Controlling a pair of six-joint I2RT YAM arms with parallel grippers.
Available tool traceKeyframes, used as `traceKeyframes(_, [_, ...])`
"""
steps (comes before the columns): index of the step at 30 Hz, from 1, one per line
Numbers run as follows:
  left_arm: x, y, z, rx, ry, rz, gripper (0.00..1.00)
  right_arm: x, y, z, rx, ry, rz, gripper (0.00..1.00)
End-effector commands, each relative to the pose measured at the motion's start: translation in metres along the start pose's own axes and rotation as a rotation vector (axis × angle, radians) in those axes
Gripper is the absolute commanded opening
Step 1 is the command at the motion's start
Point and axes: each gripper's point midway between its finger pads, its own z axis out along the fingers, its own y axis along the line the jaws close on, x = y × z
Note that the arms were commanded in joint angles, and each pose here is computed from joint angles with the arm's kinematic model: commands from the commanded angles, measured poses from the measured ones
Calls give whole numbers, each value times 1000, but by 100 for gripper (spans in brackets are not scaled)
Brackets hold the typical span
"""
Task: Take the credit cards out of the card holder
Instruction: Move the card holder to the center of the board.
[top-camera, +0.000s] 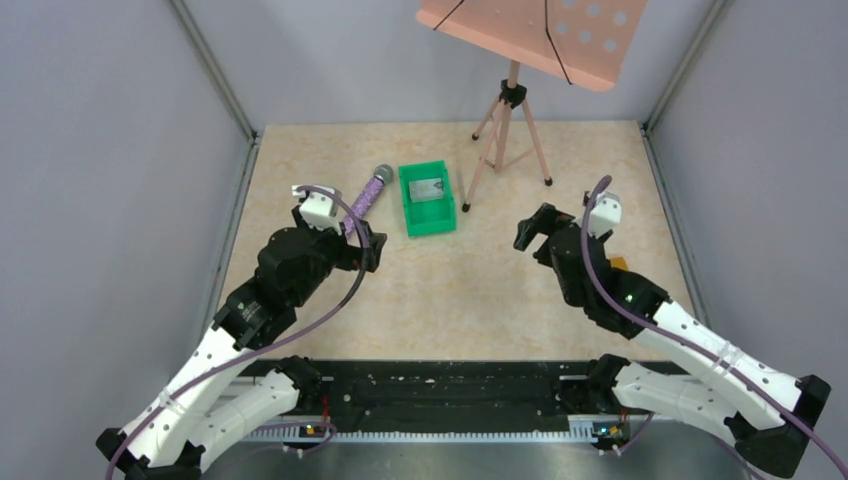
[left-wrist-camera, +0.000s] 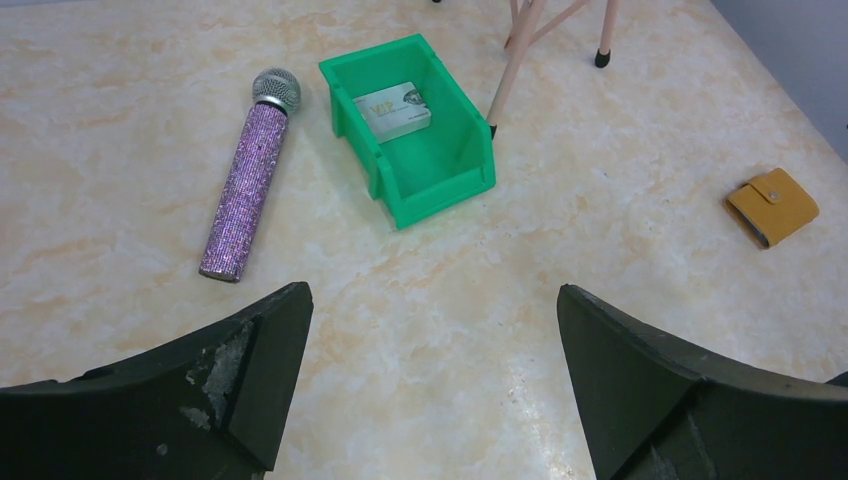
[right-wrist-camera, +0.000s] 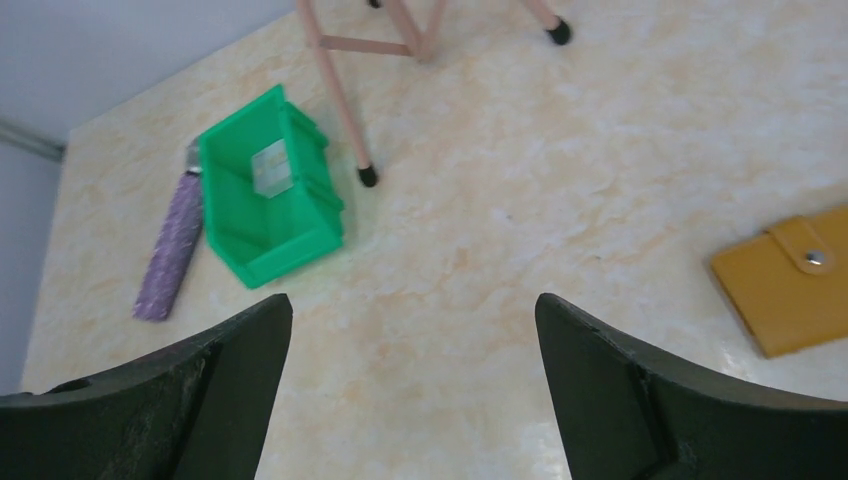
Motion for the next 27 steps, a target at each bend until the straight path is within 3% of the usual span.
traceKeyframes(1, [-15,-6,-6,34,-55,-8,98,-5,-66,13,326,-87,-17,90])
traceKeyframes(7, [-17,-15,-10,87,-69,-18,97,22,-146,41,595,84,108,83])
traceKeyframes(12, [-15,-19,-9,105,-60,-26,96,35,-198,42,753,98,134,73])
traceKeyframes(17, [-14,-21,-9,117,-53,-29,96,41,-239,51,785,111,218,59])
traceKeyframes(27, [-15,-20,-12,118,-62,-29,95,56,-270,78,746,172,320,53])
